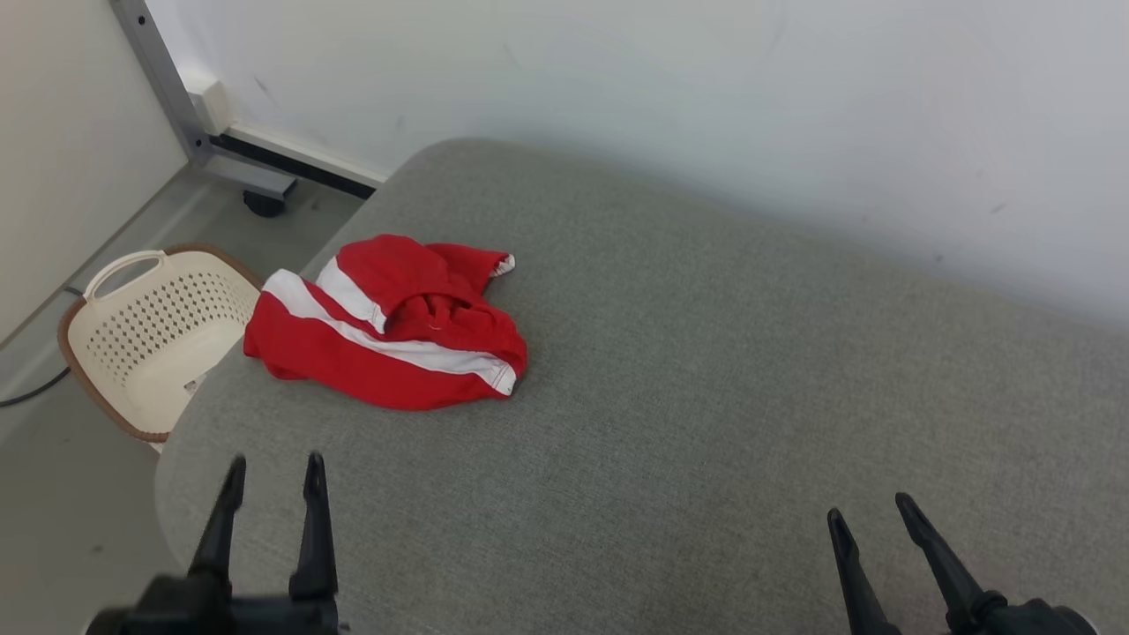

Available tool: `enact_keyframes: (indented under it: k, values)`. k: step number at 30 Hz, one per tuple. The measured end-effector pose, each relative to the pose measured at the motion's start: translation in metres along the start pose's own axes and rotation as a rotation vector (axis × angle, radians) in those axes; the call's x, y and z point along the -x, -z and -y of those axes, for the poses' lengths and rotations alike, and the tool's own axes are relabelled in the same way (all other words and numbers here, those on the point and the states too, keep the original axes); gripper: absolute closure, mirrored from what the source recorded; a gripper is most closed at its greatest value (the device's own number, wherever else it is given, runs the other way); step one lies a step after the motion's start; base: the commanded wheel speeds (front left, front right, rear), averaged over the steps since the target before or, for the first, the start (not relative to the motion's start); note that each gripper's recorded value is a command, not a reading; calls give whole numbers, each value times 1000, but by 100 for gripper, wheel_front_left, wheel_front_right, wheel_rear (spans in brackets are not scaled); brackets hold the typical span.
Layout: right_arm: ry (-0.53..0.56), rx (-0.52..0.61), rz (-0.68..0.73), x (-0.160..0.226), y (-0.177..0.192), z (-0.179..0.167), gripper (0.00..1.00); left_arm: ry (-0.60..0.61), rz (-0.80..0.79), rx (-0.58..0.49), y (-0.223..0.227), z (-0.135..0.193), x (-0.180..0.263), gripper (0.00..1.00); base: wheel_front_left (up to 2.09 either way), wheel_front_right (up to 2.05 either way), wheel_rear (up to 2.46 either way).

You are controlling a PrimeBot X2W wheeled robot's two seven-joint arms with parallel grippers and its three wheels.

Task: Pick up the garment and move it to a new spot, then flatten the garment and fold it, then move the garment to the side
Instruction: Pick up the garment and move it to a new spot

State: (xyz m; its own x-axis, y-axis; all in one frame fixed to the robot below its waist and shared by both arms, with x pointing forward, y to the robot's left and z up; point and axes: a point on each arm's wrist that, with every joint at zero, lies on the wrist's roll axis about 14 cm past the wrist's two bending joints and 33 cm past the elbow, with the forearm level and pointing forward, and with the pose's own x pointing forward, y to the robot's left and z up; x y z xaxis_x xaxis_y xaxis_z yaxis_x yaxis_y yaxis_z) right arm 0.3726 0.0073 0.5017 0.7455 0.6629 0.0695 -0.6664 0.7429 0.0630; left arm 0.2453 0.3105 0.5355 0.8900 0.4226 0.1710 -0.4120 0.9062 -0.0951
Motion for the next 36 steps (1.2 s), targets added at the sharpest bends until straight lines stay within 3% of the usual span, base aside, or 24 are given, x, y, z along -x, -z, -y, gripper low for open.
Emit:
enact_keyframes:
  k: [4,10,12,19,23,31,36]
  values:
    - [-15,20,-5,-6,3,9,0,28,31,-9,-10,4,-35,0,0,0,0]
    - [3,52,-18,-14,11,37,0,29,-9,72,-4,8,-92,0,0,0,0]
    - [4,62,-30,-18,19,48,0,48,-89,54,5,10,-123,0,0,0,0]
    - [19,74,-31,-34,32,76,0,49,-422,85,66,16,-170,0,0,0,0]
    - [70,60,-30,-36,39,98,0,43,-517,167,82,24,-196,0,0,0,0]
    - [151,37,-83,-24,65,127,0,-23,-841,119,145,16,-202,0,0,0,0]
    - [172,30,-95,-21,73,134,0,-54,-931,113,168,19,-202,0,0,0,0]
